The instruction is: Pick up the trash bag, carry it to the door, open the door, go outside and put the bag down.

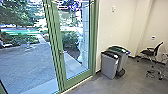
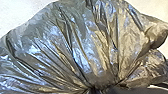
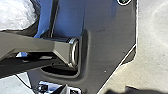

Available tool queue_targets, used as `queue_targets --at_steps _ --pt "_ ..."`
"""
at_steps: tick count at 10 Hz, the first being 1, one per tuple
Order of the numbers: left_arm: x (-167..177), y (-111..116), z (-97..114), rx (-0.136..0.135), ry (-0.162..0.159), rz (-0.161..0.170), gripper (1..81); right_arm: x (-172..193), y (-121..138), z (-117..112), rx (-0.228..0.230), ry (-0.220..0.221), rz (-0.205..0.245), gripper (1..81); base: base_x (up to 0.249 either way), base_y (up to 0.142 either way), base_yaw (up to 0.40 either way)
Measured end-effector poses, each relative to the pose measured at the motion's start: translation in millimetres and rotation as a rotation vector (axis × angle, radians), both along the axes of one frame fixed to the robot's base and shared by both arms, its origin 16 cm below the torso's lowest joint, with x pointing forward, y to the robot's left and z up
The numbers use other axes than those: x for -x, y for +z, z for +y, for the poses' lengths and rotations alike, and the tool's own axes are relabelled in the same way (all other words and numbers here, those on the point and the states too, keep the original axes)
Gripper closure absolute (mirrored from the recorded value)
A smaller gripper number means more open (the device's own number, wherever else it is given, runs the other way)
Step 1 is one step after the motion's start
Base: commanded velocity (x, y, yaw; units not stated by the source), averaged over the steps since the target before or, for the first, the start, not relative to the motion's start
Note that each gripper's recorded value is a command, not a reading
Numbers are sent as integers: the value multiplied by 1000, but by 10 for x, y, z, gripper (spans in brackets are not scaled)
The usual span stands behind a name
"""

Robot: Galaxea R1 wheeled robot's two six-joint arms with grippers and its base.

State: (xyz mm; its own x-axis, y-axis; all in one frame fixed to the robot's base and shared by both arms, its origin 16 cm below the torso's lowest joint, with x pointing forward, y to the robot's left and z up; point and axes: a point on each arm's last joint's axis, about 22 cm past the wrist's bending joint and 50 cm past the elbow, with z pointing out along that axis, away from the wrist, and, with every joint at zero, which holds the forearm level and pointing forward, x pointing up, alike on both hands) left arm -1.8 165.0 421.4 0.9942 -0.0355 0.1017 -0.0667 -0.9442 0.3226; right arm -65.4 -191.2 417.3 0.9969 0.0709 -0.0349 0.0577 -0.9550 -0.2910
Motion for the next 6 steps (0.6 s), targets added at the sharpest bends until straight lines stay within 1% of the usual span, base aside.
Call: queue_targets --at_steps 3,6 --pt "0 1 -6 1 0 0 811 32 -1 -8 1 -2 -1 10 149 0 0" --pt "-3 -2 26 -3 0 0 811 87 5 74 -8 -4 2 10 149 0 0"
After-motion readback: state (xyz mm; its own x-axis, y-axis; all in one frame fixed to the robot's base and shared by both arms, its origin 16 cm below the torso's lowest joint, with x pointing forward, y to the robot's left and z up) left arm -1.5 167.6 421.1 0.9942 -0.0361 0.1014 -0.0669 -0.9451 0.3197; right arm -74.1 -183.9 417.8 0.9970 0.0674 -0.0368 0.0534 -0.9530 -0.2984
